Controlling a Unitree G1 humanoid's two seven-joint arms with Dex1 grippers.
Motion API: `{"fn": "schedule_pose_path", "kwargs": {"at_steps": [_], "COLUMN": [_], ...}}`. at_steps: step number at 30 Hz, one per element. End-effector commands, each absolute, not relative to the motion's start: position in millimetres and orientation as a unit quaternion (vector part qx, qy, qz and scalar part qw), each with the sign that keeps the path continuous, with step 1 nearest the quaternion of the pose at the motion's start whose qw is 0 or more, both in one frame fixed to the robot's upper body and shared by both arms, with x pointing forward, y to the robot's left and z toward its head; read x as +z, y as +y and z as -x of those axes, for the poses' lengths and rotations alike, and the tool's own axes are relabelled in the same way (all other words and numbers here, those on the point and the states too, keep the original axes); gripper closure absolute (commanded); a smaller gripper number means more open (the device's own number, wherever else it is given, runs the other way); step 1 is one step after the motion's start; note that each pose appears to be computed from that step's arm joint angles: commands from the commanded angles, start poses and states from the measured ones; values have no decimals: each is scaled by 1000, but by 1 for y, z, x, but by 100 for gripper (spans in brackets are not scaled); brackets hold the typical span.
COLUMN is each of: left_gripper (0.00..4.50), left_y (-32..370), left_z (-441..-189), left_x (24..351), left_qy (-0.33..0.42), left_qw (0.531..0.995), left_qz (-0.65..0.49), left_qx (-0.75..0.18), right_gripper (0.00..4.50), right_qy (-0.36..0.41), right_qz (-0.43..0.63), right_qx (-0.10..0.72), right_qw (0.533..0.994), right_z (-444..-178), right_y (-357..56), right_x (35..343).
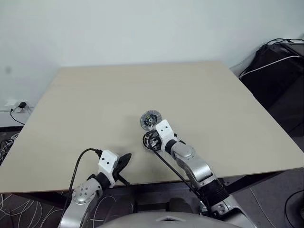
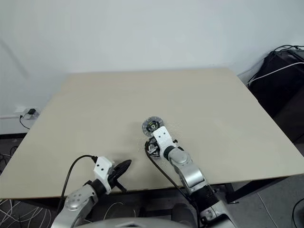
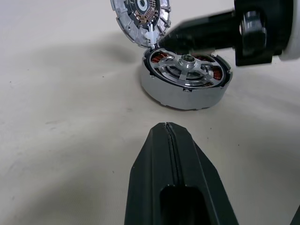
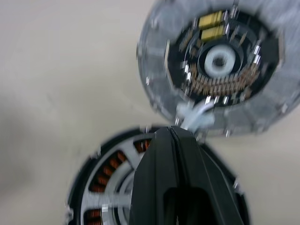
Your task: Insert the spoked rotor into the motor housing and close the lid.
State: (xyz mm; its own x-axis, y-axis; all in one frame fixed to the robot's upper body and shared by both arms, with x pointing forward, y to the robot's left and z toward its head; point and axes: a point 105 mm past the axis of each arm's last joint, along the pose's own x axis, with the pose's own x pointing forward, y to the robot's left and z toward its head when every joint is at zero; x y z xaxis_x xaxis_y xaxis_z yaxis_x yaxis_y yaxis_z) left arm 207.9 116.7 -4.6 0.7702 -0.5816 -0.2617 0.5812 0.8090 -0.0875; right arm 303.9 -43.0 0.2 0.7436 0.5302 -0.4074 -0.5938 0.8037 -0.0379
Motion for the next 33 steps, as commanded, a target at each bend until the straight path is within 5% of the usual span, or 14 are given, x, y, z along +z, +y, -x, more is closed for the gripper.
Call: {"fn": "schedule_pose_path", "kwargs": {"at_steps": [1, 5, 11, 17, 25, 33], "left_gripper": [450, 450, 450, 450, 450, 450], "left_y": [116, 116, 110, 105, 98, 99], "left_z": [-214, -214, -216, -219, -220, -218], "left_x": [12, 11, 11, 10, 11, 14], "left_qy": [109, 110, 106, 106, 99, 97], "left_qw": [944, 943, 940, 938, 938, 942], "left_qz": [-5, -5, -1, 2, 9, 10], "left_qx": [-310, -313, -323, -330, -331, -321], "right_gripper": [446, 446, 446, 446, 244, 244], "right_qy": [220, 201, 94, 96, 146, 170], "right_qz": [85, 74, 118, 275, 386, 417], "right_qx": [294, 288, 360, 486, 561, 596], "right_qw": [926, 934, 921, 824, 718, 665], "right_z": [-298, -301, -306, -284, -272, -275], "right_y": [-50, -49, -49, -59, -74, -71], "right_x": [-14, -5, 60, 70, 52, 40]}}
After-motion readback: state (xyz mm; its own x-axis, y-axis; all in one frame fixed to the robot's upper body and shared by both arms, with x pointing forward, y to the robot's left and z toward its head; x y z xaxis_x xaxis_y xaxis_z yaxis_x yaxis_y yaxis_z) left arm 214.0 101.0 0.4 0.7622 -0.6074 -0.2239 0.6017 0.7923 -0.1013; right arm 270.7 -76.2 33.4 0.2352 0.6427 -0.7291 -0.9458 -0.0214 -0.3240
